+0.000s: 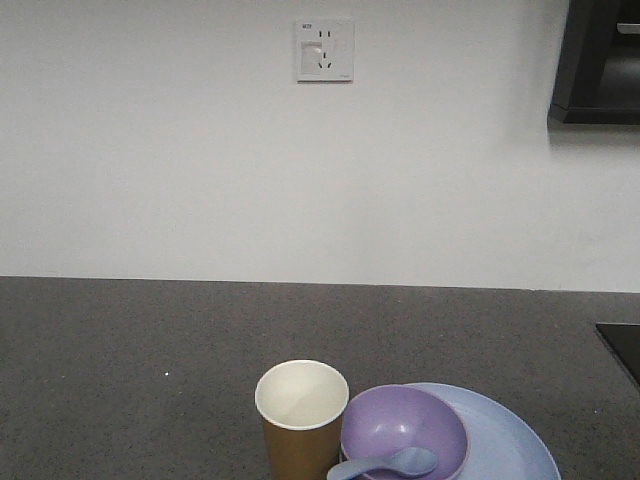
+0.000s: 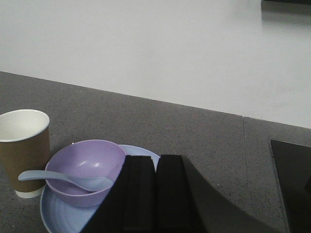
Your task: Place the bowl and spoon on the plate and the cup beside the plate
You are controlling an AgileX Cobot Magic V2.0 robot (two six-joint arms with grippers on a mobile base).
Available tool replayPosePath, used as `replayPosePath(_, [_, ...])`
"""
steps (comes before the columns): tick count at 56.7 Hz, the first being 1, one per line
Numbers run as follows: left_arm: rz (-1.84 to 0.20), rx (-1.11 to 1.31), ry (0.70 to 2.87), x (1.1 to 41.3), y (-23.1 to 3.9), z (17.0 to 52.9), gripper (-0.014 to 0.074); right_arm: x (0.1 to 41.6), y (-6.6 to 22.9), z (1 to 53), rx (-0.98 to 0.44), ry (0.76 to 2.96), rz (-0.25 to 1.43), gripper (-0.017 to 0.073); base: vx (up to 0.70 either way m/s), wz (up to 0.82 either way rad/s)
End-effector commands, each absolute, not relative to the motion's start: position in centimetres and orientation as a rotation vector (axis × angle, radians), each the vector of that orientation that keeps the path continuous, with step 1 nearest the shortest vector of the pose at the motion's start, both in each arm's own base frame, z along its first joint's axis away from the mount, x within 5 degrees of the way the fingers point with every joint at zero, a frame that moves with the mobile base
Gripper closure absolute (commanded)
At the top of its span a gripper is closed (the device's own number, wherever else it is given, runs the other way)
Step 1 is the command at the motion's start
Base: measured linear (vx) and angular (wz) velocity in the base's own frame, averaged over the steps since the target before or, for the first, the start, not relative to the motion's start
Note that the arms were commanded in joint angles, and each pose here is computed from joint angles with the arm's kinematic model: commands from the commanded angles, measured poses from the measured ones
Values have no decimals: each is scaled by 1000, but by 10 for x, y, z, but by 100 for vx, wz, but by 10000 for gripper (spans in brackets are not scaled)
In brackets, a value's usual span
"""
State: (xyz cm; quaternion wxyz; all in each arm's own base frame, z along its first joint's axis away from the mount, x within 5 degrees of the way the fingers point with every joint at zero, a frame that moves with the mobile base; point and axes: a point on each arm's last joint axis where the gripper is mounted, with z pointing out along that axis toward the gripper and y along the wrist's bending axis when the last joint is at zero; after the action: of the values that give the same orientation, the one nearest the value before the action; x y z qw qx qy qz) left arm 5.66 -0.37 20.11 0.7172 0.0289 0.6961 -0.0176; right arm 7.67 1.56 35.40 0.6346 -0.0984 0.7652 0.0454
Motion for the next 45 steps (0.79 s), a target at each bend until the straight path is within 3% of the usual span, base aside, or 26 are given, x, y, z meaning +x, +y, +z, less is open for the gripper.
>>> replayPosePath(1, [-42, 58, 1424, 54, -4, 218, 600, 77, 15, 370, -213, 1643, 99, 571, 0, 0])
replayPosePath(33, [-42, 58, 1424, 54, -4, 218, 600, 78, 15, 368, -217, 1636, 91, 571, 0, 0])
replayPosePath(45, [-42, 58, 1424, 54, -4, 218, 600, 83, 13, 284, -115, 1616, 131, 571, 0, 0])
